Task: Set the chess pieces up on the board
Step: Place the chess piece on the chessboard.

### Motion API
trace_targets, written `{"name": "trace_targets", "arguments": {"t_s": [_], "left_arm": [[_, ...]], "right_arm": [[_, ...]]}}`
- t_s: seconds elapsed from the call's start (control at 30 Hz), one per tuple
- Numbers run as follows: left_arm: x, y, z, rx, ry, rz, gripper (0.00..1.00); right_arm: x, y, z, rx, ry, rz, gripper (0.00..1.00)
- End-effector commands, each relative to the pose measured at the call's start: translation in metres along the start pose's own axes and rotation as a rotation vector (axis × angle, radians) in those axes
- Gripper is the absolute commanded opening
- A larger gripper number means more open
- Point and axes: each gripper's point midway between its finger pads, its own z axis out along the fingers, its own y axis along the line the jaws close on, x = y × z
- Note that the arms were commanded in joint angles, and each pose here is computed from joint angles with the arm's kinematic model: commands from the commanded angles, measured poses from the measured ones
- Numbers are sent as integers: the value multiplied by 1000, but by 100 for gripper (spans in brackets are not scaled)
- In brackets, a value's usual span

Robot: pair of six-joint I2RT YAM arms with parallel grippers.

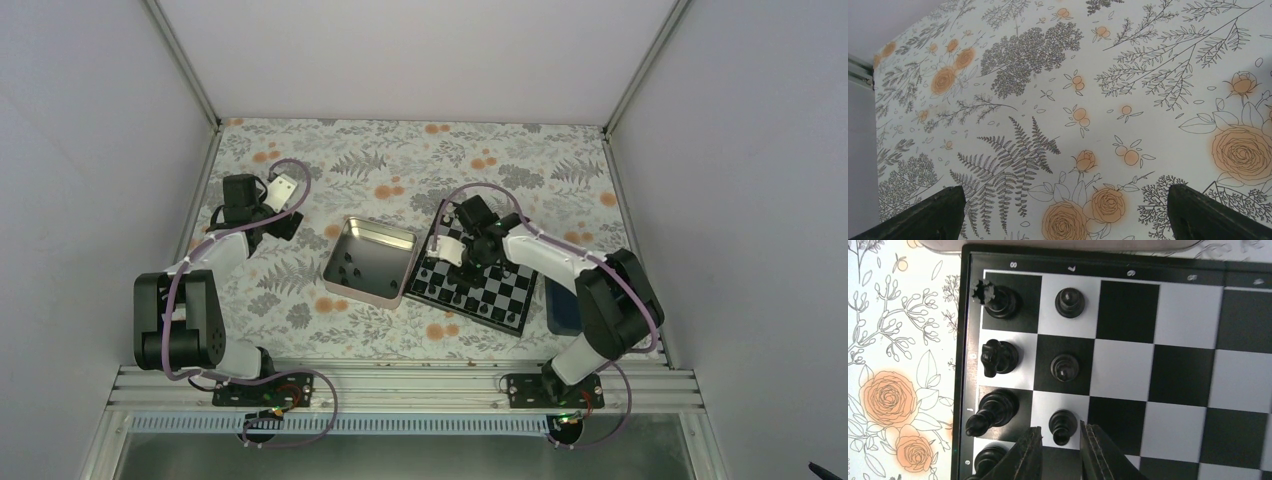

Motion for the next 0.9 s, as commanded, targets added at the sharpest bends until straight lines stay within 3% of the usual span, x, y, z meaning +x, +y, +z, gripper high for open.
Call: {"name": "trace_targets", "arguments": {"t_s": [0.0,0.13,0.4,0.87], "left_arm": [[-11,7,0,-18,-35,10,100],[-11,6,-1,-17,-40,11,100],[-13,6,-2,-16,-46,8,100],[-10,4,-2,-10,-41,8,100]], "right_arm": [[-24,-7,-25,50,-60,-33,22],[-37,-21,-40,118,-88,-36,23],[-23,-29,-25,132,-30,-22,5],[-9,-18,4,38,19,-17,7]]}}
